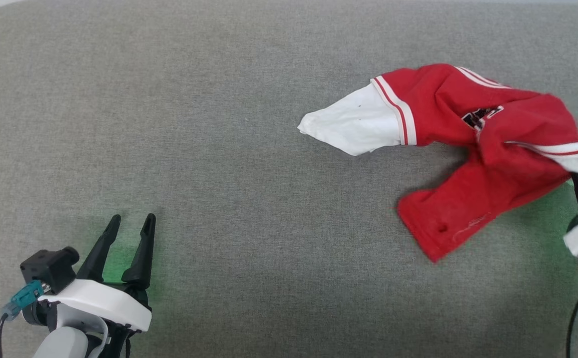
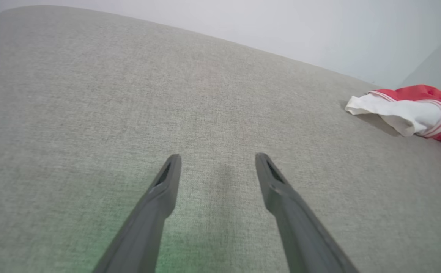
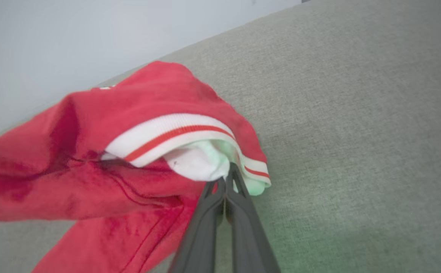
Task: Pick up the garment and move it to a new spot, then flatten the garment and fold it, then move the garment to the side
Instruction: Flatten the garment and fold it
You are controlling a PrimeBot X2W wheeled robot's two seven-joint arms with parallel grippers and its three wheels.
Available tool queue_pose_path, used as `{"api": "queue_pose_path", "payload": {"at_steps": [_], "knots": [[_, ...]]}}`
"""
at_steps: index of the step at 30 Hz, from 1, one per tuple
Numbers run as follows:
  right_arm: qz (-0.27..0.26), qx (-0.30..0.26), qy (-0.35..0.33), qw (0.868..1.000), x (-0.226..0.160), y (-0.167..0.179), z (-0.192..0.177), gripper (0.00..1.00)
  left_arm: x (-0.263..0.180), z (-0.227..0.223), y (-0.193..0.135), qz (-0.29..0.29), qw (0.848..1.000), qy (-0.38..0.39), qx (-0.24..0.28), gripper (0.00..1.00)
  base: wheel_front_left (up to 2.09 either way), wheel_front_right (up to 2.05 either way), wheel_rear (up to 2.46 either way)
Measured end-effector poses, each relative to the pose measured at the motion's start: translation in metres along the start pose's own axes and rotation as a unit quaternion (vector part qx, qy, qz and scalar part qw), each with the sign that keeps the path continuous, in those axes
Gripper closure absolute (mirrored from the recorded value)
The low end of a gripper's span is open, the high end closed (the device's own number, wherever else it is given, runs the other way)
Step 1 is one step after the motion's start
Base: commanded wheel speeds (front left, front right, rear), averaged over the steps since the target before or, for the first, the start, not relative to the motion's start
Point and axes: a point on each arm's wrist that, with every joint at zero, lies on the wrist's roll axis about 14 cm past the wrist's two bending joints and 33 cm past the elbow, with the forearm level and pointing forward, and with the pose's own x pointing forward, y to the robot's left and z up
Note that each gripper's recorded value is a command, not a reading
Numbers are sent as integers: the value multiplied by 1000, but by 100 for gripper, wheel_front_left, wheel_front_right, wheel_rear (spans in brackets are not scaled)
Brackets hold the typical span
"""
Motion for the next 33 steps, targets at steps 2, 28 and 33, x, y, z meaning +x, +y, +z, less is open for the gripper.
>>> {"api": "queue_pose_path", "payload": {"at_steps": [2, 28, 33], "knots": [[-15, 13, -8, 1000, 6, -2, 2, 100, 1, -2, 0, -1, 1000, 4, 1, 0, 0, 0, 0], [-13, -244, 115, 963, -12, 3, 26, 0, 27, -20, -20, -43, 999, 34, 4, 0, 0, 0, 0], [-12, -237, 129, 963, 1, 4, 13, 34, 27, -22, -11, -33, 999, 39, 5, 0, 0, 0, 0]]}}
